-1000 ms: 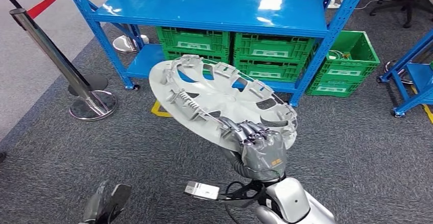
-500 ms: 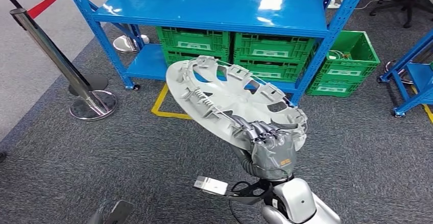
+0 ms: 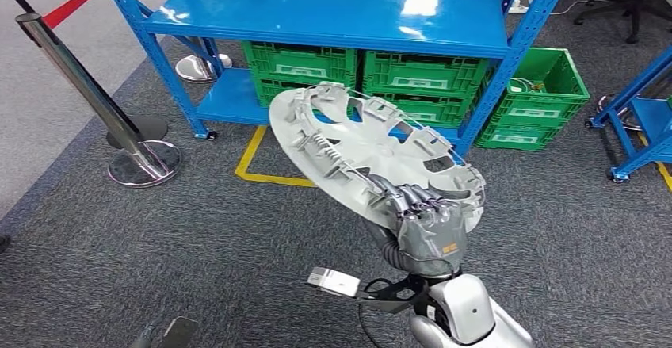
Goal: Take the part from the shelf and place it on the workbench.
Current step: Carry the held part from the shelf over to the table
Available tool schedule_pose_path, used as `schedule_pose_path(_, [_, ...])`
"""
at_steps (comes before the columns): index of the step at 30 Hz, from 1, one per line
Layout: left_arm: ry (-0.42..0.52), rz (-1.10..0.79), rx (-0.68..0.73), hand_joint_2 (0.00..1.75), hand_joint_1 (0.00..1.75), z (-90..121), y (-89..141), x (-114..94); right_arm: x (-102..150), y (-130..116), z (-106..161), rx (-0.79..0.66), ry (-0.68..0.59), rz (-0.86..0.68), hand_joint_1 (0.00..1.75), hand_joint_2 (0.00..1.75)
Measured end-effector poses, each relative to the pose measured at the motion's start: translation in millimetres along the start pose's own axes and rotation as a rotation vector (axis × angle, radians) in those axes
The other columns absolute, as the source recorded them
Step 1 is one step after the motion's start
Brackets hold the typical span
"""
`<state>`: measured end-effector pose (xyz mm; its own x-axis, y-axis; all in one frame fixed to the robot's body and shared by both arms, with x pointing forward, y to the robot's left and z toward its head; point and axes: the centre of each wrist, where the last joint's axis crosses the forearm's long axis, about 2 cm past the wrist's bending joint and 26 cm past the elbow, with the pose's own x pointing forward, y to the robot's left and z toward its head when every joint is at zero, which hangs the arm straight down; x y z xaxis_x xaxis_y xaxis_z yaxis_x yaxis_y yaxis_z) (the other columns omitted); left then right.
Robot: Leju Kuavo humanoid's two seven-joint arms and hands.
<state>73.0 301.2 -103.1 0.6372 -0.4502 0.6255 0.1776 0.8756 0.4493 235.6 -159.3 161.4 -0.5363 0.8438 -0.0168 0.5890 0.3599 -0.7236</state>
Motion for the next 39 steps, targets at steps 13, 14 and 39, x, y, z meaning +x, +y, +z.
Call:
schedule_pose_path(13, [-0.006, 0.003, -0.002, 0.00, 0.00, -1.8, 1.4, 1.4, -1.5, -0.3, -3.3, -0.007, -0.003, 0.002, 1.75, 1.75])
schedule_pose_path(14, [-0.007, 0.004, -0.001, 0.00, 0.00, -2.2, 1.7, 1.9, -1.7, -0.3, -3.8, -0.008, -0.004, 0.002, 1.75, 1.75])
schedule_pose_path(39, [0.006, 0.005, -0.039, 0.00, 0.00, -6.7, 3.4, 7.7, -5.9, -0.9, -9.6, -0.017, 0.022, -0.012, 1.75, 1.75])
